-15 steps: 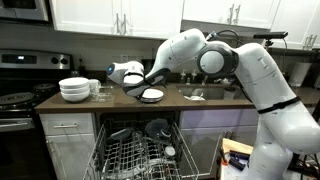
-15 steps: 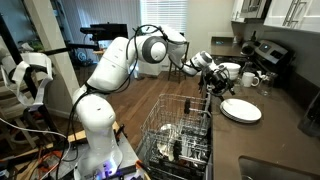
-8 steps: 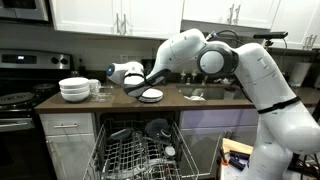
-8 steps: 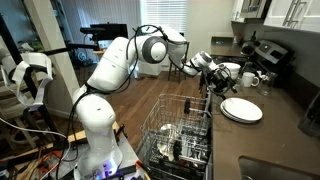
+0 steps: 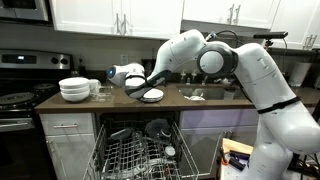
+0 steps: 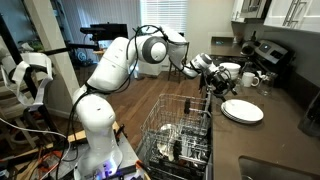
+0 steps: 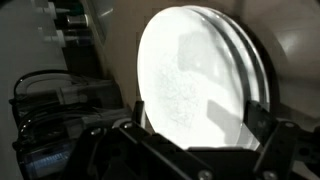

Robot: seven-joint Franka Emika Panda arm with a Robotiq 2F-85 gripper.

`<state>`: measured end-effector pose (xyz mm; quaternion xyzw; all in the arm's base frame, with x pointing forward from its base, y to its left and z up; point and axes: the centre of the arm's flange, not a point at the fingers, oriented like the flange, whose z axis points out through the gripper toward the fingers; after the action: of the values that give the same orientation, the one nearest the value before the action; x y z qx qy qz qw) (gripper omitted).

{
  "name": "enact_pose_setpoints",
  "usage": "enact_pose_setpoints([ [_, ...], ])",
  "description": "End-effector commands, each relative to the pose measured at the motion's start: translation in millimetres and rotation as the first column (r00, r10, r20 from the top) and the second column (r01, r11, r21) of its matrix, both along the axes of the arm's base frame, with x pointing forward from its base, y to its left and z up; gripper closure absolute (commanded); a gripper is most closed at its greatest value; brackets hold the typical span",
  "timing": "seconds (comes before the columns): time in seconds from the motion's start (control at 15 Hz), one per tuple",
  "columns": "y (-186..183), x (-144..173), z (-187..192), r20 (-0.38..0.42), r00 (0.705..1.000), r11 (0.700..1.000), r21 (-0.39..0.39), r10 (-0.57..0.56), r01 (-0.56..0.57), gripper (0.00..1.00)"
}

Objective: Pick a plate on the counter and put it in the dishwasher

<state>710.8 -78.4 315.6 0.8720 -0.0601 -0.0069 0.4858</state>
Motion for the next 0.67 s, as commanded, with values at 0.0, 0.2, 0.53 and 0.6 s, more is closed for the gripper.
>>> enact_pose_setpoints([
  [0.0, -12.8, -4.6, 0.6, -0.023, 1.0, 0.999, -0.036, 0.015, -0.016, 0.0],
  [0.2, -14.9, -4.4, 0.7, -0.029, 0.999, 0.998, -0.058, 0.015, -0.017, 0.0],
  [0.53, -15.5, -4.6, -0.1, -0.035, 0.999, 0.997, -0.073, 0.019, -0.022, 0.27],
  [0.6, -15.2, -4.5, 0.1, -0.035, 0.999, 0.997, -0.074, 0.02, -0.023, 0.33],
])
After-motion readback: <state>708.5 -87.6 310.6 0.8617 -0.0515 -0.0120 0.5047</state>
